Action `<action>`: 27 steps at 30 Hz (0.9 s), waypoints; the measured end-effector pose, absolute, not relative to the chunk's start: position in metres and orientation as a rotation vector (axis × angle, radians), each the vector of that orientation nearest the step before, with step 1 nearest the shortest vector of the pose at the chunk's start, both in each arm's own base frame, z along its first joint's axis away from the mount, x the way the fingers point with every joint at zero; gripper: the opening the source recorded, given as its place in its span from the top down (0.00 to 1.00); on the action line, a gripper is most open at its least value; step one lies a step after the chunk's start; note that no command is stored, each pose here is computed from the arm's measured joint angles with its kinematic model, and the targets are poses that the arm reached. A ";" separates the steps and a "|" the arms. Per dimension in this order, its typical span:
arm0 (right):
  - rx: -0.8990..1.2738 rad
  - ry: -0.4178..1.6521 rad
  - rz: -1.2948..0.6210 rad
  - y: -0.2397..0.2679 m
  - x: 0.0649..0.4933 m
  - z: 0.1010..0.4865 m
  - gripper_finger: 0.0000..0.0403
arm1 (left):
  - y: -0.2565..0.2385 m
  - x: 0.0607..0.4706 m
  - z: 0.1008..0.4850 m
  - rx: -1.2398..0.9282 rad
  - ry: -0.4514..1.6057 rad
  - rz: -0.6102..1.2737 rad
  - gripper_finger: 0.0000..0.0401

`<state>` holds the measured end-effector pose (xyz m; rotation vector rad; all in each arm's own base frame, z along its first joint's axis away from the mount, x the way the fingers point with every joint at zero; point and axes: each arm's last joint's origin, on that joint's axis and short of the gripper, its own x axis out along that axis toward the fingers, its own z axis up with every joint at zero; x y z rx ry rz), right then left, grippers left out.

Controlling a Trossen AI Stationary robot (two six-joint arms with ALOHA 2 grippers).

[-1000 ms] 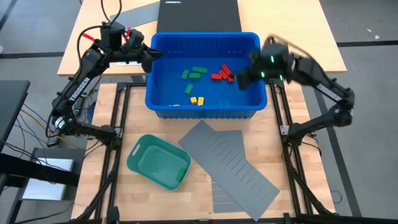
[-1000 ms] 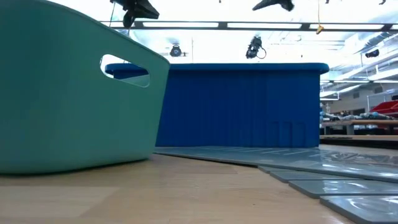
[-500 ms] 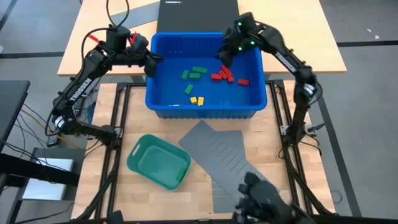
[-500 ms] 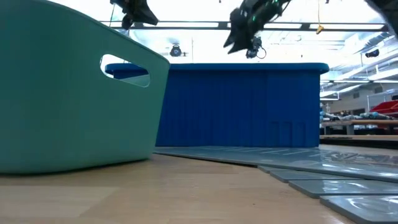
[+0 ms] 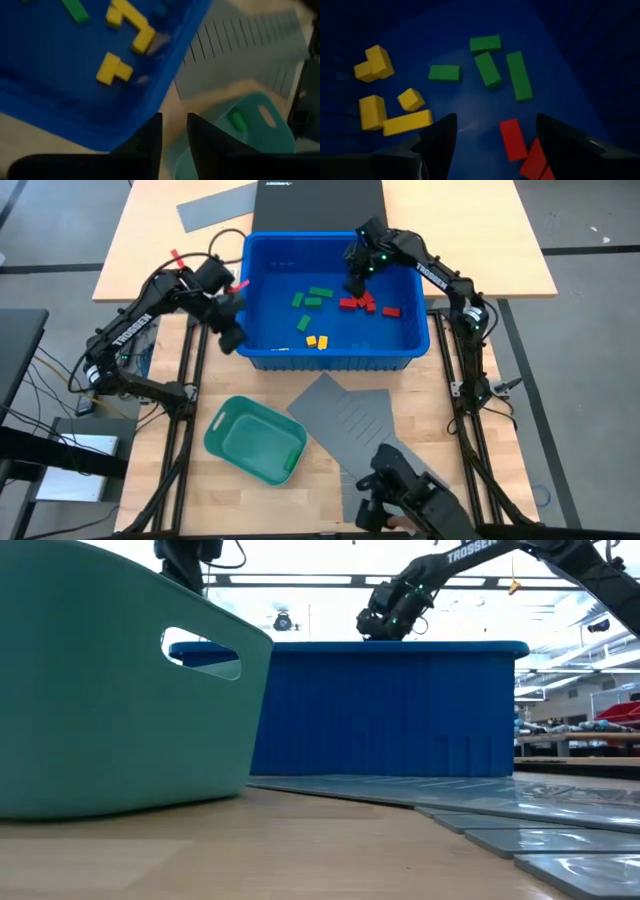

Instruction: Sort Items/Unsort Items

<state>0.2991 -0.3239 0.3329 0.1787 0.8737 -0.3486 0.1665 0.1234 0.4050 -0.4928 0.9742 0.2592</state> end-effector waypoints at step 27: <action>0.199 1.091 -0.262 -0.382 0.304 0.202 0.36 | 0.108 0.168 0.401 -0.496 1.083 0.254 0.65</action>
